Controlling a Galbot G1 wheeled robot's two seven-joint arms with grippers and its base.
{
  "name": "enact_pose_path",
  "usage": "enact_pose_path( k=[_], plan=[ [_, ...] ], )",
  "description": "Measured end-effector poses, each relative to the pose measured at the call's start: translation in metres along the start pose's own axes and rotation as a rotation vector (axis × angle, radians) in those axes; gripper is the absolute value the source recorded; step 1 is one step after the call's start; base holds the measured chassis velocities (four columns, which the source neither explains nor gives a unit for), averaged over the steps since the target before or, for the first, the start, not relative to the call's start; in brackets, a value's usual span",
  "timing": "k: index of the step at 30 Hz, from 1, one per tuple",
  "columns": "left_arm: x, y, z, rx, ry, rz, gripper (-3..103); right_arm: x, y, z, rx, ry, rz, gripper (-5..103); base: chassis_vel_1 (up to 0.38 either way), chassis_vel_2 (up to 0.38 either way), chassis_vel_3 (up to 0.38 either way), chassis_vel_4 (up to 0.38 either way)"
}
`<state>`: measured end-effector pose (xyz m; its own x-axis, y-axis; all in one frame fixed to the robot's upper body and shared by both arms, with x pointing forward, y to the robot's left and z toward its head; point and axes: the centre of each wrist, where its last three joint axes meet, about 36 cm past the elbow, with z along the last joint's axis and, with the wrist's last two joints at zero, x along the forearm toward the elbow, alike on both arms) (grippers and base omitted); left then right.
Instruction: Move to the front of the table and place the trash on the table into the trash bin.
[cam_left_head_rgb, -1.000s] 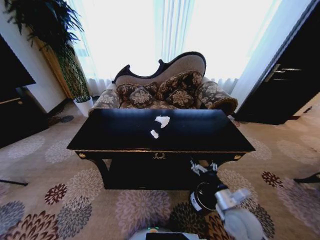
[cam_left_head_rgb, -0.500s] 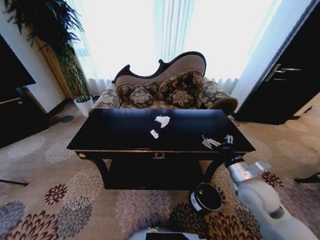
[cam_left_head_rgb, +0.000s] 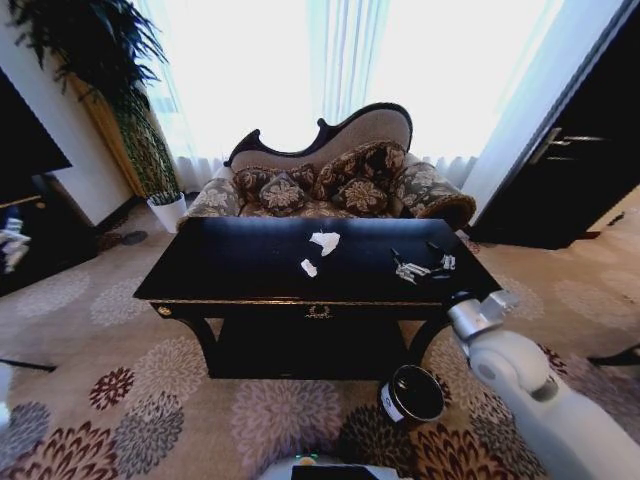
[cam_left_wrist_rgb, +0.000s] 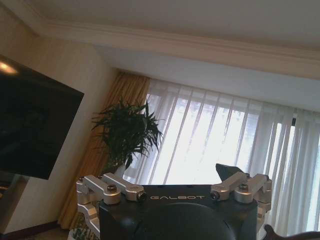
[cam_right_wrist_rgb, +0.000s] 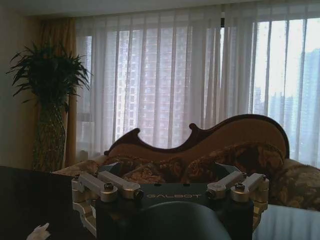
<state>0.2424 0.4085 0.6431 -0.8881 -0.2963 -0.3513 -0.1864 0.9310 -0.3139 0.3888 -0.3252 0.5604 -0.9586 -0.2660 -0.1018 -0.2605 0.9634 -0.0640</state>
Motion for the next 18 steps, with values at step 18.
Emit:
enact_pose_path(
  k=[18],
  plan=[
    [-0.004,-0.006,0.011,-0.011,0.031,0.0,100,-0.127,-0.002,0.007,0.083,0.102,-0.119,100,0.0,0.0,0.0,0.0]
  ],
)
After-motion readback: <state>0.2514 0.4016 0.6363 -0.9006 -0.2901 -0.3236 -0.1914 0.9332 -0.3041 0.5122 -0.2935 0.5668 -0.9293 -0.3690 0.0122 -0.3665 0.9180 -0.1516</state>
